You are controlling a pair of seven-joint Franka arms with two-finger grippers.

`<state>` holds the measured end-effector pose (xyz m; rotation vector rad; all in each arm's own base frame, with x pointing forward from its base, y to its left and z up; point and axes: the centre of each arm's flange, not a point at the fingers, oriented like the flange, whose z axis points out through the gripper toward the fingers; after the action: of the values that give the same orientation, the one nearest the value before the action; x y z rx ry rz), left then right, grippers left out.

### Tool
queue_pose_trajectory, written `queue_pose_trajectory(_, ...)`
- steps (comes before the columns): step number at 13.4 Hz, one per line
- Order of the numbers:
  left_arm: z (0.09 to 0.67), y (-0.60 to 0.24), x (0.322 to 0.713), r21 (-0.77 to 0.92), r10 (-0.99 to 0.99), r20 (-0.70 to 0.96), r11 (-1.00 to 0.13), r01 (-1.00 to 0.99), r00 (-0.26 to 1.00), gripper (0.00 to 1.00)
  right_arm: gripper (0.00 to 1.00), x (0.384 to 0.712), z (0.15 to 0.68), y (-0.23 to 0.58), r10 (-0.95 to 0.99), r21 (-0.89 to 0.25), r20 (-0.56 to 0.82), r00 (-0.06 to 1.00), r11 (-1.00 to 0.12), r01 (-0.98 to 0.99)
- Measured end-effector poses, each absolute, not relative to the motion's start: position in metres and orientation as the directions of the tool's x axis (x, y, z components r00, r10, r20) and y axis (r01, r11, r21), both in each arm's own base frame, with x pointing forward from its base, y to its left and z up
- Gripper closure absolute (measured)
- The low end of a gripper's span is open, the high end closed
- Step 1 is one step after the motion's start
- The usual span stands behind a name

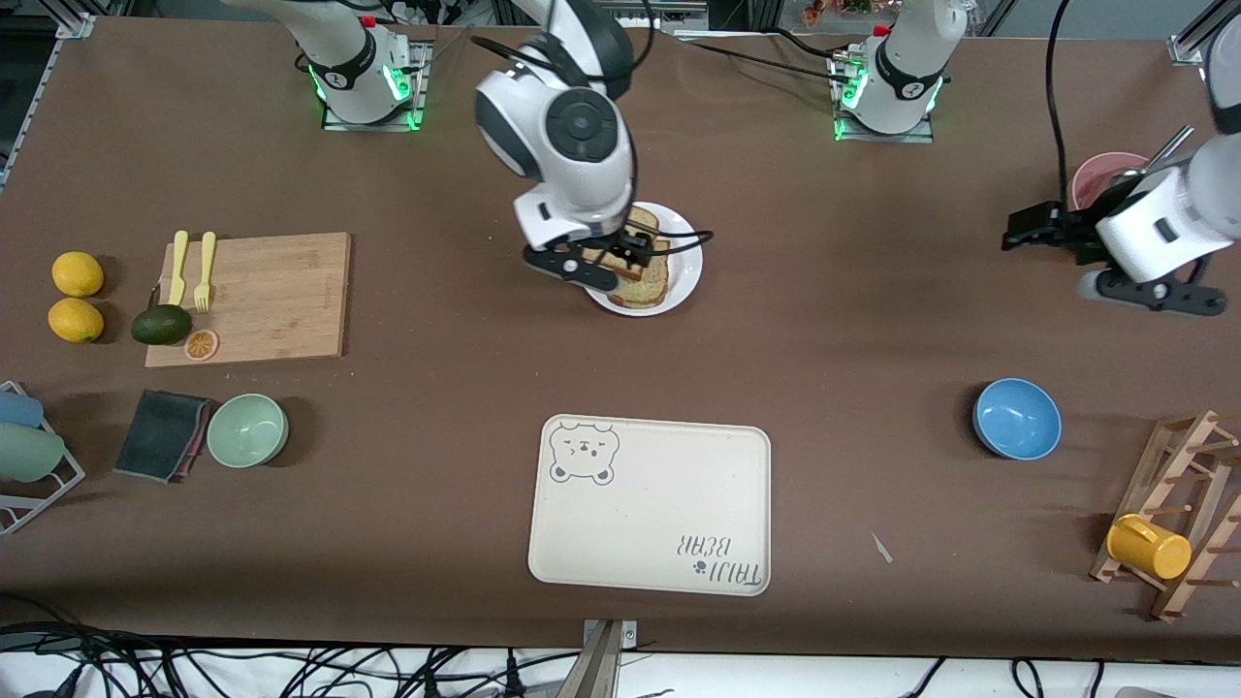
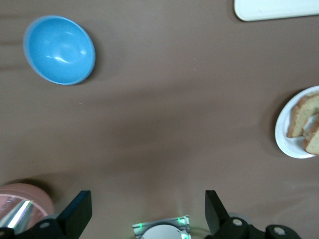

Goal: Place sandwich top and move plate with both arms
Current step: 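Open the right gripper and retract while the left gripper approaches the plate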

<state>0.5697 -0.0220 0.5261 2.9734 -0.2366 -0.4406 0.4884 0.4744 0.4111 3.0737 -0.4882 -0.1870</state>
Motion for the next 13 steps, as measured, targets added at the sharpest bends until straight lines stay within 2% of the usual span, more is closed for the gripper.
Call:
queue_pose_trajectory(7, 0.39, -0.102, 0.597, 0.545, -0.262, -0.426, -0.838, 0.015, 0.866, 0.0, 0.0, 0.541, 0.5, 0.338, -0.099, 0.022, -0.137, 0.986, -0.995, -0.097)
queue_pose_trajectory(10, 0.332, -0.15, 0.597, 0.587, -0.22, -0.395, -0.807, 0.061, 0.892, 0.0, 0.0, 0.558, 0.533, 0.263, -0.023, -0.004, -0.124, 0.992, -1.0, -0.024)
queue_pose_trajectory(13, 0.282, -0.208, 0.569, 0.61, -0.165, -0.377, -0.785, 0.11, 0.912, 0.0, 0.0, 0.561, 0.563, 0.208, 0.056, -0.022, -0.105, 0.993, -0.998, 0.054)
